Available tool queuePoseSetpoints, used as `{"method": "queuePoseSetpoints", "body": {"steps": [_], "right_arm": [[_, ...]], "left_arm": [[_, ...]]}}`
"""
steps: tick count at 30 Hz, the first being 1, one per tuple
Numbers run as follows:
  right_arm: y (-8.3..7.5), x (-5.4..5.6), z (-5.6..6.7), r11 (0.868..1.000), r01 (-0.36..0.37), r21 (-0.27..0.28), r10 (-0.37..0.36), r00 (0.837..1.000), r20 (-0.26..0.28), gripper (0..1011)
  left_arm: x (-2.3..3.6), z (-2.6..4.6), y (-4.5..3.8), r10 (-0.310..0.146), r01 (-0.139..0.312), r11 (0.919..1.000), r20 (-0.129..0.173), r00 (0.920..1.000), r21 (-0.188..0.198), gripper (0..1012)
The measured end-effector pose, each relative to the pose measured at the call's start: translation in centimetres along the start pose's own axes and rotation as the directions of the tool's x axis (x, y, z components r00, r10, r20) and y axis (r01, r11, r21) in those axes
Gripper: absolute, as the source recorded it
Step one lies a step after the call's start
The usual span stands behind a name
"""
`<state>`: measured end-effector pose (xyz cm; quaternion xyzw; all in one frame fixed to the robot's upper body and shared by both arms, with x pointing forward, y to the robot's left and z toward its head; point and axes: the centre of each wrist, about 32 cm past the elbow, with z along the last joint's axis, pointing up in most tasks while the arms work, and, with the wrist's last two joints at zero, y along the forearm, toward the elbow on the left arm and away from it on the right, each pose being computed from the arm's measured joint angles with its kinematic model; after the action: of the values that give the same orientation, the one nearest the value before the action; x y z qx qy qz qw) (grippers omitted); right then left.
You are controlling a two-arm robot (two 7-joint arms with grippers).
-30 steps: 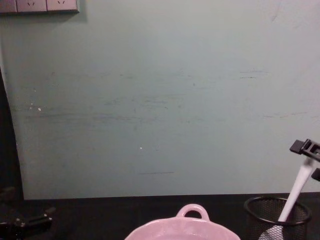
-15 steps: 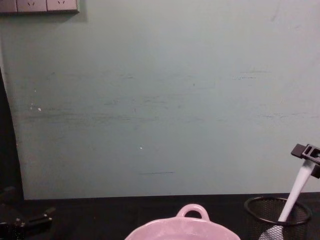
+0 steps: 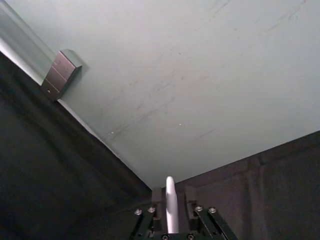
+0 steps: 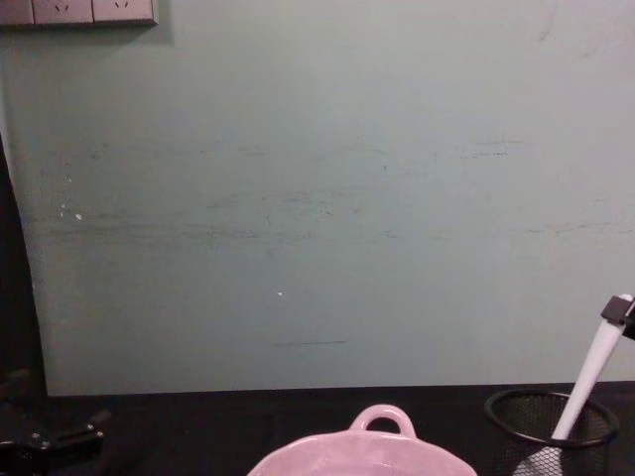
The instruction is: Use the one hand to pick up the spoon and stir the clear water in the bowl.
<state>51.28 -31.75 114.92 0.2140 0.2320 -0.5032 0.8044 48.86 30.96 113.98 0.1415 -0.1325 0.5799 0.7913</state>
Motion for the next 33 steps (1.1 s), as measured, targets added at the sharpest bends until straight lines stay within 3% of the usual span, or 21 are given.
{"method": "queuePoseSetpoints", "body": {"steps": [7,15,18,22,25,27,30,32,33], "right_arm": [[-0.1,-0.6,0.9,1.000,-0.012,0.010,0.012,1.000,0.027,94],[0.3,-2.2,2.6,0.999,-0.050,0.011,0.047,0.986,0.160,75],[0.7,-3.2,3.6,0.998,-0.069,-0.001,0.066,0.964,0.259,75],[1.2,-4.3,4.8,0.996,-0.091,-0.020,0.093,0.941,0.326,75],[1.8,-5.8,6.4,0.991,-0.120,-0.056,0.132,0.909,0.396,75],[2.1,-6.5,7.1,0.989,-0.132,-0.072,0.150,0.897,0.415,75],[2.7,-8.3,8.6,0.980,-0.160,-0.118,0.196,0.866,0.460,75],[2.8,-8.6,8.9,0.978,-0.165,-0.126,0.205,0.859,0.469,75],[3.0,-9.3,9.5,0.974,-0.171,-0.145,0.221,0.844,0.489,75]], "left_arm": [[0.00,0.00,0.00,0.000,0.000,1.0000,0.000,1.0000,0.000,1011],[0.00,0.00,0.00,0.000,0.000,1.0000,0.000,1.0000,0.000,1011],[0.00,0.00,0.00,0.000,0.000,1.0000,0.000,1.0000,0.000,1011],[0.00,0.00,0.00,0.000,0.000,1.0000,0.000,1.0000,0.000,1011],[0.00,0.00,0.00,0.000,0.000,1.0000,0.000,1.0000,0.000,1011],[0.00,0.00,0.00,0.000,0.000,1.0000,0.000,1.0000,0.000,1011],[0.00,0.00,0.00,0.000,0.000,1.0000,0.000,1.0000,0.000,1011],[0.00,0.00,0.00,0.000,0.000,1.0000,0.000,1.0000,0.000,1011],[0.00,0.00,0.00,0.000,0.000,1.0000,0.000,1.0000,0.000,1011]]}}
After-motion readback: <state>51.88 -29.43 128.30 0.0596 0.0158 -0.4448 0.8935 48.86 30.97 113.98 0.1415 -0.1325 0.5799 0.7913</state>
